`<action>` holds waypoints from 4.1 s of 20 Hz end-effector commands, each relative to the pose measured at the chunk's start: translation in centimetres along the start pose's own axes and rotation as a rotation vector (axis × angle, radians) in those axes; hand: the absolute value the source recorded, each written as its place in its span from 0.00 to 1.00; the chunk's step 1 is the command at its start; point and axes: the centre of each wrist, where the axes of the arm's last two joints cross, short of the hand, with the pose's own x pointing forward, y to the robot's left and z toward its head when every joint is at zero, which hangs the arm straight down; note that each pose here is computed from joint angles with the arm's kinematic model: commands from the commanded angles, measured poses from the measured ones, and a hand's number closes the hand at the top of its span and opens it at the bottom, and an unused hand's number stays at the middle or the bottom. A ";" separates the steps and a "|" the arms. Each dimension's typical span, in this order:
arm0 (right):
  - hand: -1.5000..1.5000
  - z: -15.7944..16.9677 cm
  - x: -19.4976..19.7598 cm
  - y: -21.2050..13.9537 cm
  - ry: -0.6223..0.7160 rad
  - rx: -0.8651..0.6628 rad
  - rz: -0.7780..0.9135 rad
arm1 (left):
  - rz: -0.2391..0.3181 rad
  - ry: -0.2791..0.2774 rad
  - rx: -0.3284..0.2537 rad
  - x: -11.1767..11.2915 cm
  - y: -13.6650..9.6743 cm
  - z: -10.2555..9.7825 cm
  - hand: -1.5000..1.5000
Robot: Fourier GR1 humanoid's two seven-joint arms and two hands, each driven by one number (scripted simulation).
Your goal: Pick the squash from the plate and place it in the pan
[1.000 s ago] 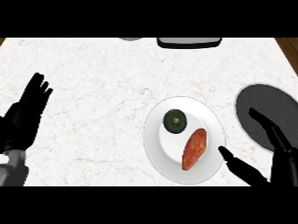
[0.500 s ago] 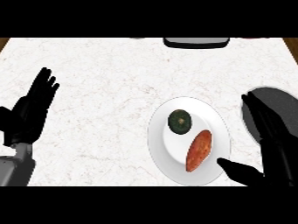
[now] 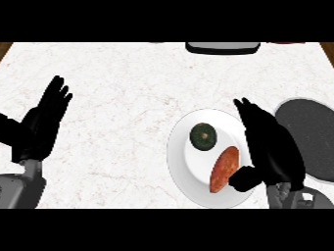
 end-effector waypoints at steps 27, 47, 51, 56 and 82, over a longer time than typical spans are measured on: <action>0.00 -3.7 9.9 4.0 0.174 0.169 0.326 | 0.007 -0.004 0.006 -1.3 -0.6 -0.1 0.50; 0.00 -8.2 8.3 7.2 0.198 0.199 0.308 | -0.008 0.000 0.018 -0.4 0.2 0.4 0.50; 0.00 -7.8 7.7 10.2 0.189 0.210 0.278 | -0.004 0.005 0.008 -1.0 0.4 1.1 0.50; 0.00 -10.4 6.7 9.8 0.183 0.237 0.261 | -0.008 0.001 0.010 -1.0 -0.3 0.4 0.50; 1.00 2.9 2.6 11.8 -0.328 0.213 0.168 | -0.009 0.014 0.067 -0.6 1.1 1.3 0.50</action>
